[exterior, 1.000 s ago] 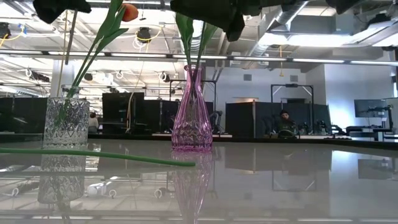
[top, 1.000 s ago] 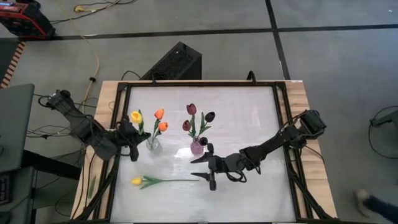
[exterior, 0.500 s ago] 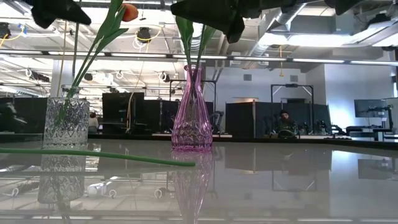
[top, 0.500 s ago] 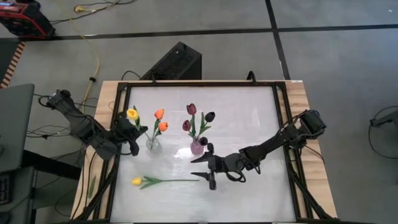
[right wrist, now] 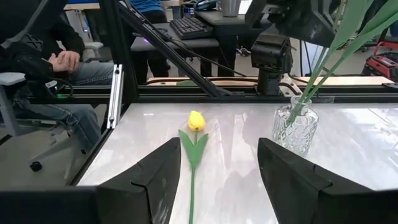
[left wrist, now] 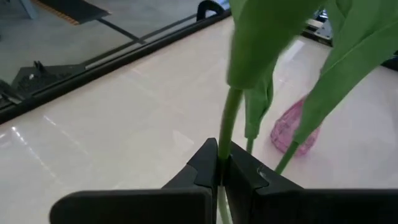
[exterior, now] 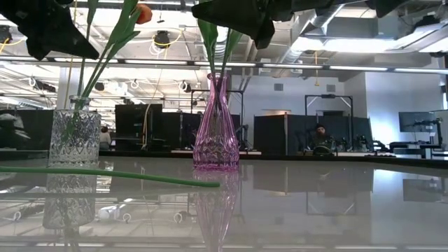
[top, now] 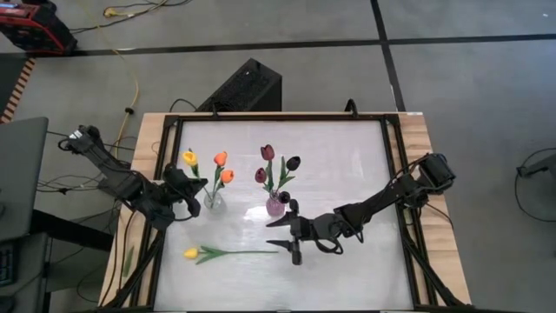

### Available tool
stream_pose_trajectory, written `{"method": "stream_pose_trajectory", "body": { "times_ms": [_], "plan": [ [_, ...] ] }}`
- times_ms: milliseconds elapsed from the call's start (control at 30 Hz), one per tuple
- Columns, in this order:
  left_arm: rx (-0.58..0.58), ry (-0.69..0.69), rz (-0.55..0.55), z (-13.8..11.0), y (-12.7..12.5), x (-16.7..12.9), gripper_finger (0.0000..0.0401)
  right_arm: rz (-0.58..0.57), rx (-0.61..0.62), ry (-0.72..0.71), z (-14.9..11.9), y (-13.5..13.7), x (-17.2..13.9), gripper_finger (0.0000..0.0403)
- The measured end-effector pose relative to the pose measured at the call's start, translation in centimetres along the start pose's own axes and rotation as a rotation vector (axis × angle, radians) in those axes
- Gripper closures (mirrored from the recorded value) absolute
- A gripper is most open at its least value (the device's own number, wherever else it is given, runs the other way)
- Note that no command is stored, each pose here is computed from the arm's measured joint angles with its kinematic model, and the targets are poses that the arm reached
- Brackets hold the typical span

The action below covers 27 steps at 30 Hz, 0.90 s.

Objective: Sort flowers into vase by color
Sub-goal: Put the top yellow flower into the transparent vase, then put the yellow flower into the transparent vase

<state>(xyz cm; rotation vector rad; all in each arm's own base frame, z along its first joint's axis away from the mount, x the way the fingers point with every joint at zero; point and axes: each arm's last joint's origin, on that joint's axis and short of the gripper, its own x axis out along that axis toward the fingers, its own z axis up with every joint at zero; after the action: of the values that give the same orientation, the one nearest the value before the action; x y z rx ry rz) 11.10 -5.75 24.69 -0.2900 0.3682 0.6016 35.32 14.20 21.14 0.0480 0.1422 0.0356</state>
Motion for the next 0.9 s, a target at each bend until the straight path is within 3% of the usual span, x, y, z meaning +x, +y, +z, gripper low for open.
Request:
{"method": "stream_pose_trajectory", "body": {
  "times_ms": [167, 433, 567, 800, 900],
  "plan": [
    [0.013, -0.008, 0.003, 0.0, 0.0, 0.0, 0.0364, 0.001, 0.004, -0.006, 0.1, 0.0, 0.0, 0.0163],
    [-0.013, 0.049, -0.041, 0.0, 0.1, -0.1, 0.0254, 0.002, 0.004, -0.006, 0.1, 0.0, 0.0, 0.0163],
    [-0.011, 0.125, -0.114, 0.5, 0.1, -0.6, 0.0209, 0.003, 0.004, -0.005, 0.1, 0.0, 0.0, 0.0163],
    [-0.073, 0.276, -0.298, 2.3, -0.1, -2.0, 0.0189, 0.164, 0.003, 0.018, -0.2, 0.6, 0.0, 0.0163],
    [-0.097, 0.392, -0.374, 2.2, -0.3, -2.3, 0.0191, 0.178, 0.027, 0.057, -0.7, 0.6, 0.1, 0.0163]
  ]
}}
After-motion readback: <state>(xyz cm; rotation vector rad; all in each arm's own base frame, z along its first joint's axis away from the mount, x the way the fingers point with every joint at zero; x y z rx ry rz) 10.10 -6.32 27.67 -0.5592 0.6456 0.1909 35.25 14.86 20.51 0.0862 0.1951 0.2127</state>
